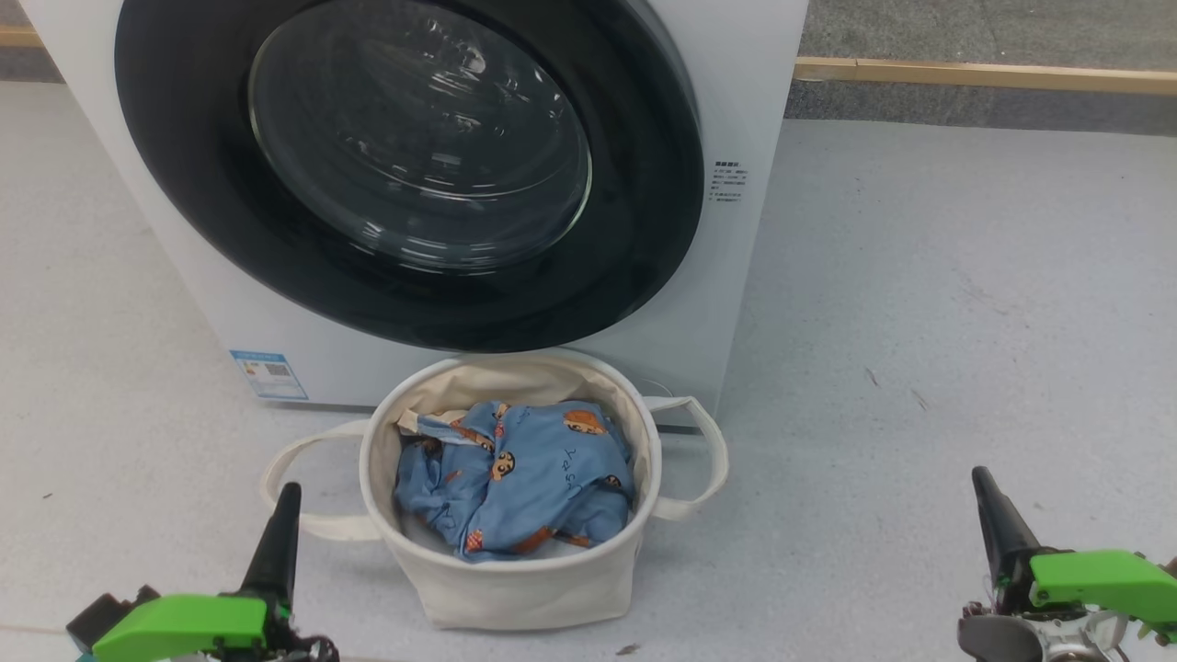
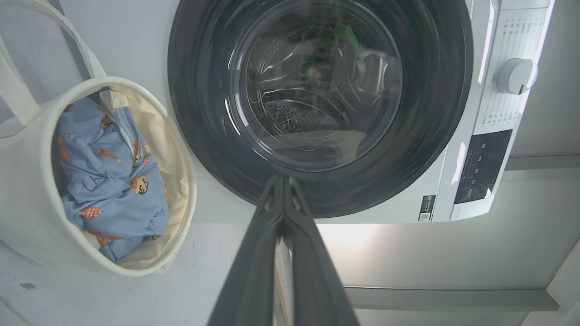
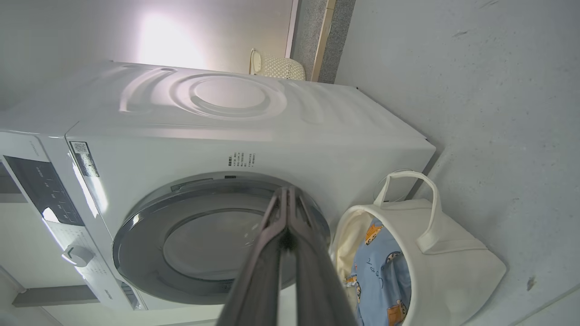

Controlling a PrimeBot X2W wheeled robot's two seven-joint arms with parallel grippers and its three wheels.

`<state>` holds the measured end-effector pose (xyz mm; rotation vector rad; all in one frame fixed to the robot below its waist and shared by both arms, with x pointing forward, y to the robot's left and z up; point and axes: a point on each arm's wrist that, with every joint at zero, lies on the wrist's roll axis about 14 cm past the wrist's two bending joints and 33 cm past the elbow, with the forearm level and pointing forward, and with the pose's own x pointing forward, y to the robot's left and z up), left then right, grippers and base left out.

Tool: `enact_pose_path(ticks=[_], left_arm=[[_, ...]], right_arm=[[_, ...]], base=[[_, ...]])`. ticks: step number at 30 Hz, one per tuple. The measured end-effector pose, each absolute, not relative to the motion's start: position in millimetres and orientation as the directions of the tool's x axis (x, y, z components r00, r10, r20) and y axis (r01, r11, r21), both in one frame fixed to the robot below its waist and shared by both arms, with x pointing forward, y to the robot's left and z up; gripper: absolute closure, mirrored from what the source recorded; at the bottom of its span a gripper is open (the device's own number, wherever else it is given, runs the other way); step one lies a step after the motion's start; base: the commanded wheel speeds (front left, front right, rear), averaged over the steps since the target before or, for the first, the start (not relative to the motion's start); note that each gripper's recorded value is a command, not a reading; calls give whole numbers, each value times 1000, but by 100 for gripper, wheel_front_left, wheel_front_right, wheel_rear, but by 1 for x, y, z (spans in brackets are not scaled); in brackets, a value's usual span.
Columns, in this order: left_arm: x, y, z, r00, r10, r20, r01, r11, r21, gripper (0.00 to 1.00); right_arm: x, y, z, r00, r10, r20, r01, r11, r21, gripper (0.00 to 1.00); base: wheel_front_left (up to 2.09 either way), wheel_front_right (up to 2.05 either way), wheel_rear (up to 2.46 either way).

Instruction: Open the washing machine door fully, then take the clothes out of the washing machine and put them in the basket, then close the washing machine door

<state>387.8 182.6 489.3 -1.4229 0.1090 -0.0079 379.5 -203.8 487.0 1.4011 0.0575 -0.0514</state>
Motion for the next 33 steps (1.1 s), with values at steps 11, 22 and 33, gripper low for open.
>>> enact_pose_path(ticks=[11,22,33], left_arm=[[385,185,487,996,-46,-71,-69,50,-996,100],[380,188,483,997,-26,-79,-79,2,-997,100],[380,188,483,997,-27,-78,-78,-1,-997,100]], right_arm=[[379,-207,486,997,-20,-69,70,60,996,100],[378,-208,485,997,-29,-67,67,-4,998,100],[378,-208,485,997,-30,-67,67,-4,998,100]], base=[[0,0,0],[0,0,0],[0,0,0]])
